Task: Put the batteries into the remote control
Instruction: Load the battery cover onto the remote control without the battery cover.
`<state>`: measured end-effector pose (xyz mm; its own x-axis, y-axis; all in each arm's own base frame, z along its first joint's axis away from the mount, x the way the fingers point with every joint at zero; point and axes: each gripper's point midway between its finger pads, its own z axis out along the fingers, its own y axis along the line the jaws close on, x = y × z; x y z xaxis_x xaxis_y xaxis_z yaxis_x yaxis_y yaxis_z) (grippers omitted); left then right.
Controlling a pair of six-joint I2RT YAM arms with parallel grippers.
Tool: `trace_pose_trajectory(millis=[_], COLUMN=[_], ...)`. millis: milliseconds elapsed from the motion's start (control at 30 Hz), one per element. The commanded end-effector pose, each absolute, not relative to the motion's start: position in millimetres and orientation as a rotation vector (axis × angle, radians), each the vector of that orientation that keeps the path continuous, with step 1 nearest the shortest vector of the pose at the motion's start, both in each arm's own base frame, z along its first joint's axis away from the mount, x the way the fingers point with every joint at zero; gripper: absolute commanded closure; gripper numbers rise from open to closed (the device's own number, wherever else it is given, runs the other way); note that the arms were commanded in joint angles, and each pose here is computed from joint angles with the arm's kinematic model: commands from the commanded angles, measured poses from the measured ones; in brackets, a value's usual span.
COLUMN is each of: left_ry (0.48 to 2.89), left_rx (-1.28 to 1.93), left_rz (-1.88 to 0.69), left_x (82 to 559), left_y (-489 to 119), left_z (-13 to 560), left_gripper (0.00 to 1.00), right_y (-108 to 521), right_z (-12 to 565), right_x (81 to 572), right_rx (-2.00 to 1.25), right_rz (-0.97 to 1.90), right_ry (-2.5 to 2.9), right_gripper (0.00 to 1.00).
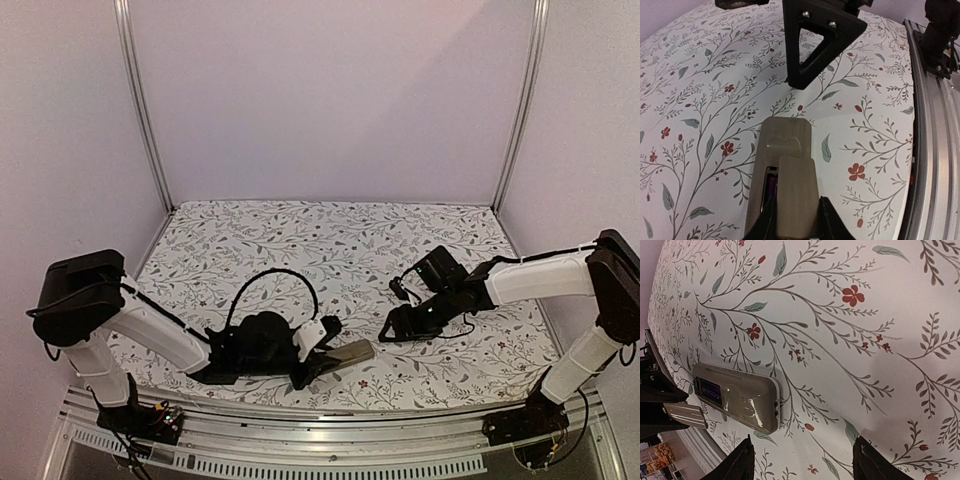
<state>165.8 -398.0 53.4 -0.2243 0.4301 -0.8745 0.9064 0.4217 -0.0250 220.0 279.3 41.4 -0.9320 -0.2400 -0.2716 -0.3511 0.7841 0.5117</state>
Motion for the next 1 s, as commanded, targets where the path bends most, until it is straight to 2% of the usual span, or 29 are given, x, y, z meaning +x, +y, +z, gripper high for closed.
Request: trace_pose_trajectory(millis=[0, 633, 967], left_ry=[1.860, 1.980, 1.995], left_rx=[1.157, 1.111, 1.125], left_rz=[-0.705, -0.693, -0.683], left_x=[169, 173, 175], left_y=[-400, -384, -390], left_z=[46, 25, 18], left_gripper=[0.77, 0.78, 0.78], right_y=[292, 304, 309], right_z=[45, 39, 37], right_x=[220, 215, 212], right_rx=[-0.472, -0.512, -0.521], right_rz=[0.897, 0.919, 0.939], right_ry=[2.769, 2.773, 2.778], right_gripper=[0.35, 0.45, 0.48])
